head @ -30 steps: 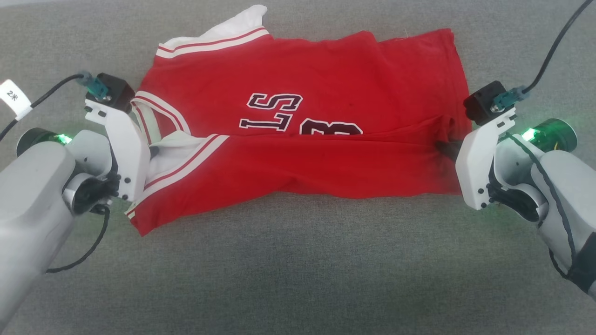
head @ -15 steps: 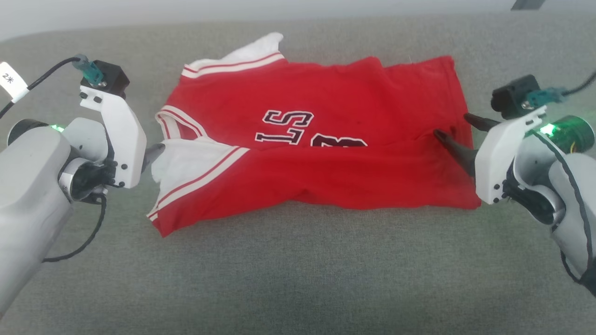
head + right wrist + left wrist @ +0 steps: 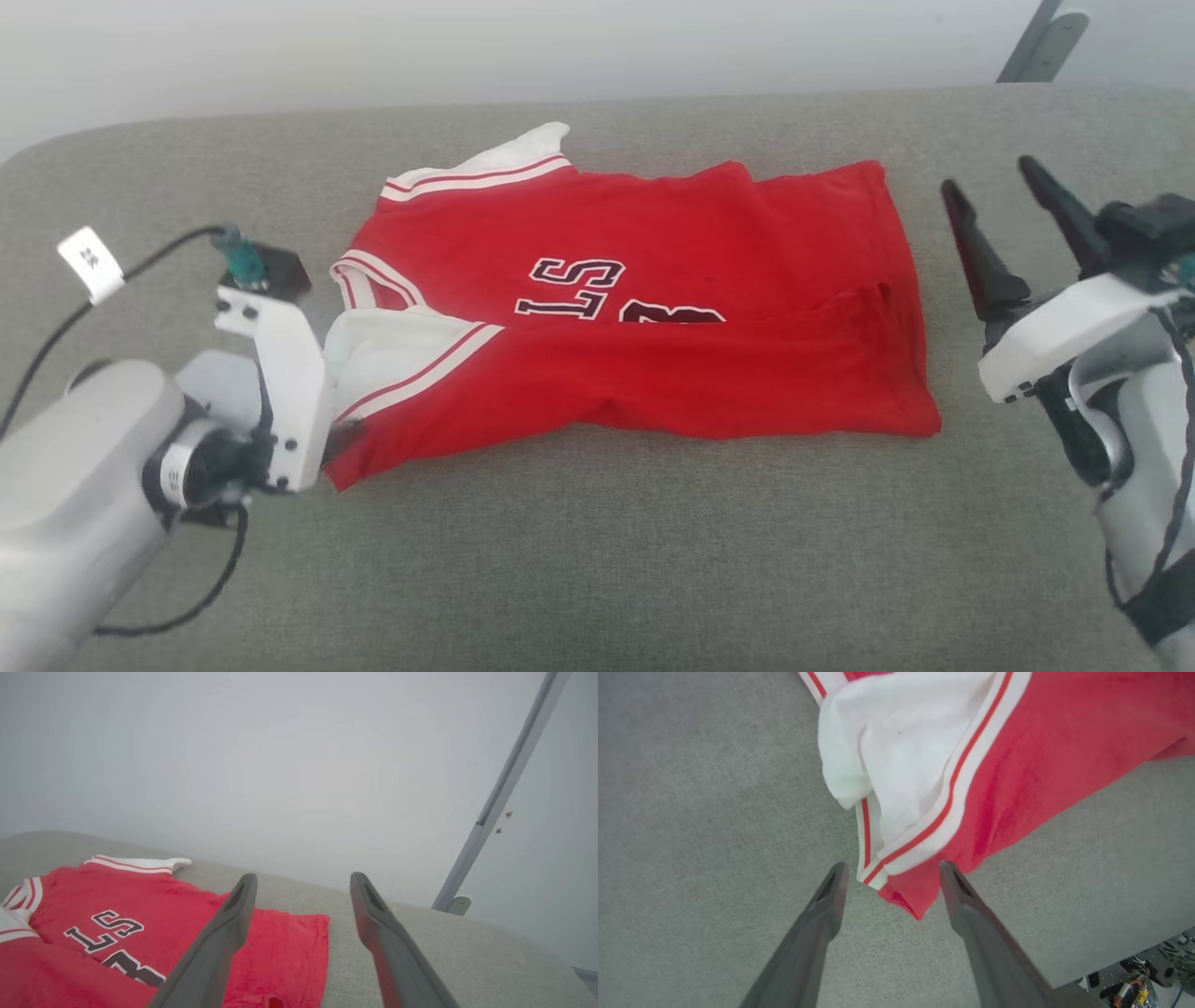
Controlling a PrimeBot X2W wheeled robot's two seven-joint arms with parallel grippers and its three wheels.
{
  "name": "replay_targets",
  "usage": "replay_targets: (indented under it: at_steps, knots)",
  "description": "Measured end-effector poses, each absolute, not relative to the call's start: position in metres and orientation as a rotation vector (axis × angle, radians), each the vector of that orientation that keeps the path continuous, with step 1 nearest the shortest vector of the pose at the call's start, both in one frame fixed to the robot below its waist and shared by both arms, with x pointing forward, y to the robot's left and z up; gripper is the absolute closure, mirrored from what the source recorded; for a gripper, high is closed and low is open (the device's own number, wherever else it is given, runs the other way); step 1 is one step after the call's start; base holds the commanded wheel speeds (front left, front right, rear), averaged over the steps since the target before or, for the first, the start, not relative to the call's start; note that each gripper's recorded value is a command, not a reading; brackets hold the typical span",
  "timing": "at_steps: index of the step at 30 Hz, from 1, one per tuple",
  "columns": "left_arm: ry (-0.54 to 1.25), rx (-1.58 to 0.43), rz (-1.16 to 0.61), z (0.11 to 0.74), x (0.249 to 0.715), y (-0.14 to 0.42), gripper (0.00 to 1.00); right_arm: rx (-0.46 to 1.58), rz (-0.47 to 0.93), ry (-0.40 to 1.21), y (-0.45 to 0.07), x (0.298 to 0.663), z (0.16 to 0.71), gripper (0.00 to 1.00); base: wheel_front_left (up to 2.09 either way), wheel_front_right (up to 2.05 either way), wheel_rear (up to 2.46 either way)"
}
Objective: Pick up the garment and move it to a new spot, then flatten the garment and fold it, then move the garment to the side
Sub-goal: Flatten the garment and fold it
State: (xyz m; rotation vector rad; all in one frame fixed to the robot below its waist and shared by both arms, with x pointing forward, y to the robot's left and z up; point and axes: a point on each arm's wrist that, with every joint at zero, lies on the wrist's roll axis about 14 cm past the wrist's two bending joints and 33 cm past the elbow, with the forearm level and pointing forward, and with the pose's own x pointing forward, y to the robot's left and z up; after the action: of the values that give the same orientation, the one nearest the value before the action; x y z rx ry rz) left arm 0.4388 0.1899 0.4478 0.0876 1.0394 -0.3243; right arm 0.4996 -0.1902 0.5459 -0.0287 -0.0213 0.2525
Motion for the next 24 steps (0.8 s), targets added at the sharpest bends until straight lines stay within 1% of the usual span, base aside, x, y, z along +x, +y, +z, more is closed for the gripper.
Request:
replay_targets:
  at_steps: [3,8,15,20,21,22,24]
  knots:
    - [1.074,0.083,-0.320,0.440,0.430,0.188,0.00,-0.013,0.198,-0.095,-0.196,0.493,0.556,0.00,0.00,0.00,0.00]
    - [1.111,0.069,-0.272,0.423,0.428,0.194,0.00,-0.011,0.144,-0.149,-0.197,0.479,0.561,0.00,0.00,0.00,0.00]
    - [1.164,0.008,-0.217,0.393,0.432,0.199,0.00,-0.007,0.101,-0.106,-0.201,0.465,0.551,0.00,0.00,0.00,0.00]
    - [1.211,-0.059,-0.189,0.379,0.434,0.200,0.01,-0.003,0.105,-0.019,-0.199,0.459,0.535,0.00,0.00,0.00,0.00]
    - [1.221,-0.066,-0.187,0.377,0.434,0.199,0.56,-0.009,0.110,0.003,-0.198,0.458,0.531,0.00,0.00,0.00,0.00]
    - [1.230,-0.072,-0.188,0.376,0.435,0.199,1.00,-0.009,0.118,0.022,-0.197,0.457,0.528,0.00,0.00,0.00,0.00]
    - [1.247,-0.099,-0.188,0.374,0.434,0.197,1.00,-0.001,0.128,0.064,-0.194,0.457,0.522,0.00,0.00,0.00,0.00]
